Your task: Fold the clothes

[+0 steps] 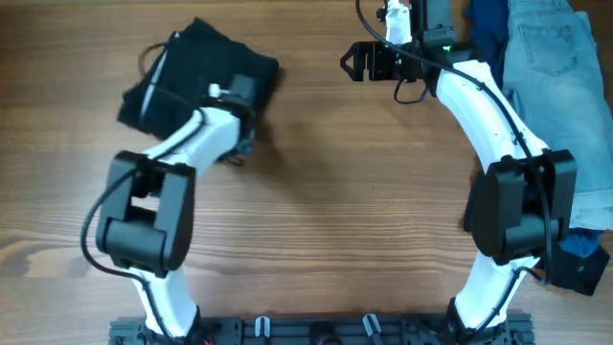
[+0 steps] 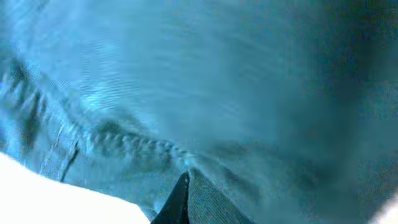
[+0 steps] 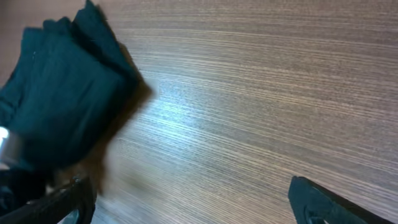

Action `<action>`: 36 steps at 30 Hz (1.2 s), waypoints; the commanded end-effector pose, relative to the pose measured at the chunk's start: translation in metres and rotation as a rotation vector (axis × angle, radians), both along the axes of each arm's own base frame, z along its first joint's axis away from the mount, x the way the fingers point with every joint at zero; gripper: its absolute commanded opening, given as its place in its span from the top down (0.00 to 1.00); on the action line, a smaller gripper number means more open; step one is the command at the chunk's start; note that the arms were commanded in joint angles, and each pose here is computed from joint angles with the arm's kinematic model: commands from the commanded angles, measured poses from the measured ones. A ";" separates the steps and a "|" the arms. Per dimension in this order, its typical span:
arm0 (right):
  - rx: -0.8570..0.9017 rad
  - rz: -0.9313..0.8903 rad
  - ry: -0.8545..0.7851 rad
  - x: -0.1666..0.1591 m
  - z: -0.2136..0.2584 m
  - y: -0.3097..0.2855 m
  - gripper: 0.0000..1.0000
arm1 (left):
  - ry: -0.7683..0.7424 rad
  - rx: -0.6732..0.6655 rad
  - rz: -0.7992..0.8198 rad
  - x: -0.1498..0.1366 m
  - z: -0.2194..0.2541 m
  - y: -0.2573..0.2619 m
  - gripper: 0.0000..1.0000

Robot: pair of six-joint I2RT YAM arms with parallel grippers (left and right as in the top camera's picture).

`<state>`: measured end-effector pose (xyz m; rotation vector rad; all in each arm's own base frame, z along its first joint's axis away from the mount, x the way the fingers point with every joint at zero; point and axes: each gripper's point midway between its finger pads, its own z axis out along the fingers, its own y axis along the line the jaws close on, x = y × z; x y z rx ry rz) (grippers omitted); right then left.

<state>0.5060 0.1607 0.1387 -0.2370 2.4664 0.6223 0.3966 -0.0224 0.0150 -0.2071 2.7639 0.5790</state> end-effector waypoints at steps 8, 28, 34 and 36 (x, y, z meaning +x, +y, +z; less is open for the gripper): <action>-0.003 -0.011 -0.042 0.005 0.015 -0.002 0.00 | -0.138 0.055 0.367 0.011 0.007 0.150 0.96; -0.001 -0.012 -0.041 0.005 0.015 -0.002 0.00 | -0.409 0.091 0.481 0.039 0.022 0.273 0.96; -0.001 -0.012 -0.042 0.005 0.015 -0.002 0.00 | -0.405 0.108 0.530 0.024 0.028 0.294 0.00; -0.001 -0.012 -0.045 0.006 0.015 -0.002 0.00 | -0.425 0.110 0.526 0.025 0.041 0.292 0.00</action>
